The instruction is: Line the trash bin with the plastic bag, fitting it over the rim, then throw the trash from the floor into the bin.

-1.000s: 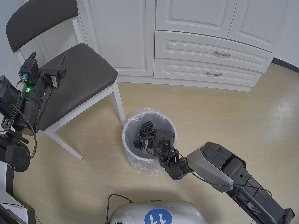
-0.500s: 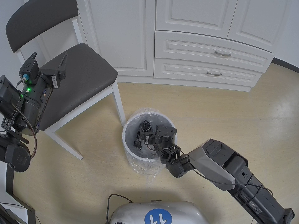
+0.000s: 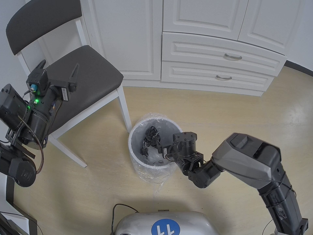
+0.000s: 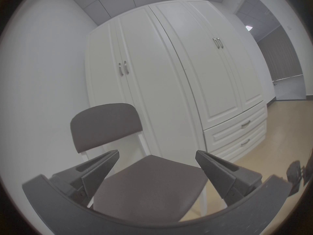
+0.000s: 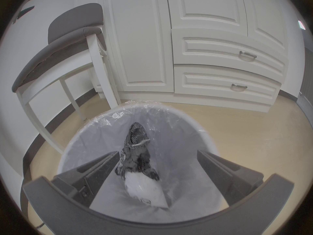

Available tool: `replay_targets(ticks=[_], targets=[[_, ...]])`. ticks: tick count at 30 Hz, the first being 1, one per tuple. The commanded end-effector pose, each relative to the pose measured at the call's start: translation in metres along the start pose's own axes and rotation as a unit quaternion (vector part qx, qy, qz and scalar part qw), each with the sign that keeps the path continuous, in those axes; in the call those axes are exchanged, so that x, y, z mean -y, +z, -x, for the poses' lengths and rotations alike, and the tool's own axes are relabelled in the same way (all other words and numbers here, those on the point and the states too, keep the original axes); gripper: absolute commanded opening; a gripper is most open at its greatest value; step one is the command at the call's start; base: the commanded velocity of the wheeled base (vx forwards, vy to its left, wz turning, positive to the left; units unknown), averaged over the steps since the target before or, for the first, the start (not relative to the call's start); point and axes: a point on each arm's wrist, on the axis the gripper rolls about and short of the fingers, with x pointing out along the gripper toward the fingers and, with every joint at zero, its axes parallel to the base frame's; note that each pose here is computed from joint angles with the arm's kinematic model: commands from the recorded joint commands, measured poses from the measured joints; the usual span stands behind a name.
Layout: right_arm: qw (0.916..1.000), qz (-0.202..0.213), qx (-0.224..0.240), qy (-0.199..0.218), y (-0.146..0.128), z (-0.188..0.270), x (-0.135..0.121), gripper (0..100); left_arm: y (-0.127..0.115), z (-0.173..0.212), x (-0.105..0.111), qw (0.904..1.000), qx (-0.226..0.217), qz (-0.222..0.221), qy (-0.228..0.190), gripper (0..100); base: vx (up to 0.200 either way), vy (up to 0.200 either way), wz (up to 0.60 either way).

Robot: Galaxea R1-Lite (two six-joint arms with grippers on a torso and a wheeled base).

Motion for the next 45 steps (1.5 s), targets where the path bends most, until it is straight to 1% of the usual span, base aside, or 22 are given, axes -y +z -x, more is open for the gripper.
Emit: replay_targets(ticks=[1, 5, 6, 9, 12, 15, 17, 19, 23, 25, 27, 28, 29, 31, 32, 33, 34, 35, 37, 41, 43, 45], targets=[[0.9994, 0.004, 0.020, -0.028, 0.064, 0.058, 0.042, 100, -0.015, 0.017, 0.028, 0.9975, -0.034, -0.003, -0.062, 100, 0.000, 0.000, 0.00], [0.9985, 0.003, 0.020, -0.051, 0.071, 0.100, 0.074, 100, -0.021, 0.020, 0.031, 0.9962, -0.048, -0.003, -0.072, 100, 0.000, 0.000, 0.00], [0.9985, 0.003, 0.020, -0.051, 0.071, 0.100, 0.074, 100, -0.021, 0.020, 0.031, 0.9962, -0.048, -0.003, -0.072, 100, 0.000, 0.000, 0.00], [0.9953, -0.005, 0.031, -0.092, 0.072, 0.147, 0.107, 100, -0.039, 0.036, 0.048, 0.9895, -0.090, 0.020, -0.111, 100, 0.000, 0.000, 0.00], [0.9930, -0.015, 0.049, -0.106, 0.073, 0.166, 0.121, 100, -0.047, 0.045, 0.052, 0.9853, -0.113, 0.038, -0.123, 100, 0.000, 0.000, 0.00], [0.9886, -0.024, 0.060, -0.136, 0.064, 0.190, 0.143, 100, -0.050, 0.060, 0.044, 0.9815, -0.139, 0.071, -0.111, 100, 0.000, 0.000, 0.00], [0.9874, -0.021, 0.036, -0.152, 0.054, 0.198, 0.151, 100, -0.042, 0.066, 0.036, 0.9819, -0.131, 0.092, -0.100, 100, 0.000, 0.000, 0.00], [0.9821, -0.022, 0.020, -0.186, 0.049, 0.208, 0.163, 100, -0.027, 0.076, 0.022, 0.9822, -0.112, 0.122, -0.089, 100, 0.000, 0.000, 0.00], [0.9747, -0.035, 0.016, -0.220, 0.048, 0.216, 0.173, 100, -0.014, 0.088, 0.005, 0.9847, -0.093, 0.127, -0.075, 100, 0.000, 0.000, 0.00], [0.9675, -0.059, 0.019, -0.245, 0.047, 0.223, 0.176, 100, -0.009, 0.095, -0.006, 0.9861, -0.089, 0.126, -0.062, 100, 0.000, 0.000, 0.00], [0.9618, -0.089, 0.051, -0.254, 0.060, 0.230, 0.177, 100, -0.009, 0.102, -0.013, 0.9867, -0.091, 0.124, -0.052, 100, 0.000, 0.000, 0.00], [0.9616, -0.091, 0.054, -0.253, 0.061, 0.231, 0.177, 100, -0.008, 0.102, -0.014, 0.9867, -0.090, 0.125, -0.051, 100, 0.000, 0.000, 0.00], [0.9573, -0.111, 0.085, -0.253, 0.074, 0.238, 0.180, 100, -0.009, 0.106, -0.022, 0.9879, -0.090, 0.121, -0.035, 100, 0.000, 0.000, 0.00], [0.9516, -0.120, 0.118, -0.257, 0.088, 0.248, 0.184, 100, -0.008, 0.110, -0.031, 0.9894, -0.087, 0.116, -0.014, 100, 0.000, 0.000, 0.00], [0.9512, -0.120, 0.120, -0.258, 0.089, 0.249, 0.184, 100, -0.008, 0.110, -0.032, 0.9895, -0.086, 0.116, -0.012, 100, 0.000, 0.000, 0.00], [0.9482, -0.120, 0.147, -0.255, 0.102, 0.259, 0.185, 100, -0.005, 0.111, -0.040, 0.9906, -0.077, 0.112, 0.010, 100, 0.000, 0.000, 0.00], [0.9479, -0.118, 0.151, -0.254, 0.104, 0.261, 0.185, 100, -0.005, 0.111, -0.042, 0.9908, -0.076, 0.112, 0.013, 100, 0.000, 0.000, 0.00], [0.9450, -0.109, 0.177, -0.252, 0.116, 0.272, 0.186, 100, -0.002, 0.113, -0.049, 0.9914, -0.067, 0.108, 0.032, 100, 0.000, 0.000, 0.00], [0.9409, -0.101, 0.206, -0.249, 0.129, 0.283, 0.186, 100, 0.002, 0.115, -0.055, 0.9918, -0.058, 0.105, 0.046, 100, 0.000, 0.000, 0.00], [0.9321, -0.102, 0.247, -0.244, 0.147, 0.295, 0.186, 100, 0.006, 0.119, -0.058, 0.9917, -0.047, 0.109, 0.050, 100, 0.000, 0.000, 0.00], [0.9230, -0.108, 0.279, -0.241, 0.159, 0.307, 0.186, 100, 0.009, 0.121, -0.060, 0.9917, -0.039, 0.111, 0.053, 100, 0.000, 0.000, 0.00], [0.9198, -0.105, 0.290, -0.242, 0.162, 0.316, 0.186, 100, 0.013, 0.124, -0.062, 0.9916, -0.028, 0.113, 0.057, 100, 0.000, 0.000, 0.00]])
